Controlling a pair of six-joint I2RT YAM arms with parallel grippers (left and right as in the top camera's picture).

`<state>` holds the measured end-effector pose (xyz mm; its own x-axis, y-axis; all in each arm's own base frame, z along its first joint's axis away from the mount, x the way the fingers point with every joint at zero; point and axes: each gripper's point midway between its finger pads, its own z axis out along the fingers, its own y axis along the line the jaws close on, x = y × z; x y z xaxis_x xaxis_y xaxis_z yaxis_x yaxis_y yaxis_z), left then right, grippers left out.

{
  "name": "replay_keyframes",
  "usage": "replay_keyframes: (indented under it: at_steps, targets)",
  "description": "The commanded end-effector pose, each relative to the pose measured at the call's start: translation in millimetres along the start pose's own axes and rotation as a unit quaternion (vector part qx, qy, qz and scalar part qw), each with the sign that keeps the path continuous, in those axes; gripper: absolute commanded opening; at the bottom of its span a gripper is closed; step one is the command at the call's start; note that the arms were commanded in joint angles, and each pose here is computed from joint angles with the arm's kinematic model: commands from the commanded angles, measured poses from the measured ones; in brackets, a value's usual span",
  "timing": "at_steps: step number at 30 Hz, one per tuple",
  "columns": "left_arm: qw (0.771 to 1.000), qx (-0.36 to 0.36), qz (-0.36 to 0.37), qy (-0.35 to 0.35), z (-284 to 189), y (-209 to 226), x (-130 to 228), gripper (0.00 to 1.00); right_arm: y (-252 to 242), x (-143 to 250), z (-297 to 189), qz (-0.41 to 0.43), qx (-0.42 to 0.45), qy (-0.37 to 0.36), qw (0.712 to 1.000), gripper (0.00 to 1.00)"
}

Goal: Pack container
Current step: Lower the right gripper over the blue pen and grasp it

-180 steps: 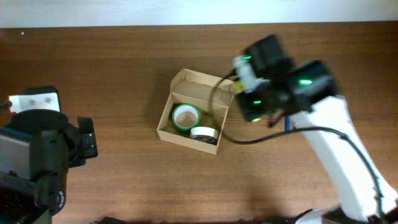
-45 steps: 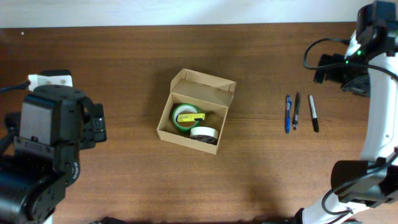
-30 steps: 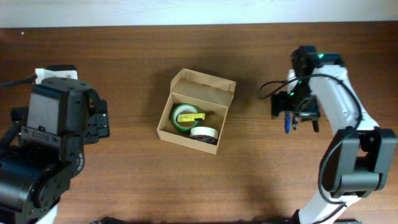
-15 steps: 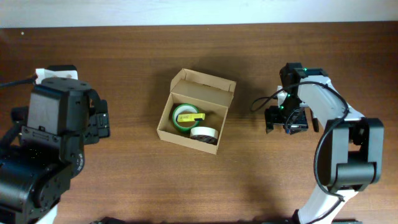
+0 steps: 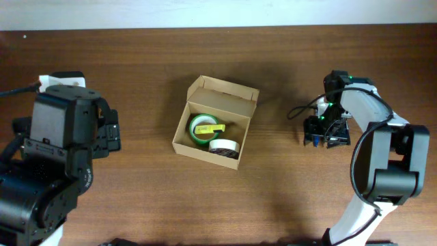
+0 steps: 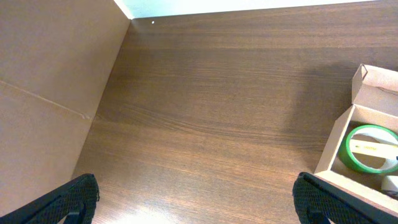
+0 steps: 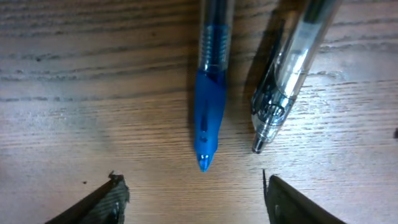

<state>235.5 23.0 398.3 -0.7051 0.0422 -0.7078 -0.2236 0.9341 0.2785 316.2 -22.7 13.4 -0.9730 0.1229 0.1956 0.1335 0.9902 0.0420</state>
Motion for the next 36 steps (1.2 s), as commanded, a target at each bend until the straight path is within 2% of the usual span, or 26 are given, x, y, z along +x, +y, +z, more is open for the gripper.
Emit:
replay_keyframes:
  at_steps: [1,23,31,33,36]
  targets:
    - [1.0,0.003,-0.006,0.004,1,-1,1,1.0,4,1,3,-0.002,-0.012,0.005,1.0,0.67]
    - [1.0,0.004,-0.007,0.003,1,-2,1,0.99,8,-19,0,-0.031,-0.023,-0.035,0.999,0.67]
    - [1.0,0.004,-0.007,0.003,1,-2,1,1.0,-2,-28,0,-0.038,0.008,-0.054,0.998,0.66]
    - [1.0,0.004,-0.007,0.003,1,-2,1,0.99,-4,-29,0,-0.04,0.014,-0.056,0.998,0.66]
    - [1.0,0.004,-0.007,0.003,1,-2,1,0.99,-5,-30,0,-0.042,0.018,-0.058,0.997,0.59]
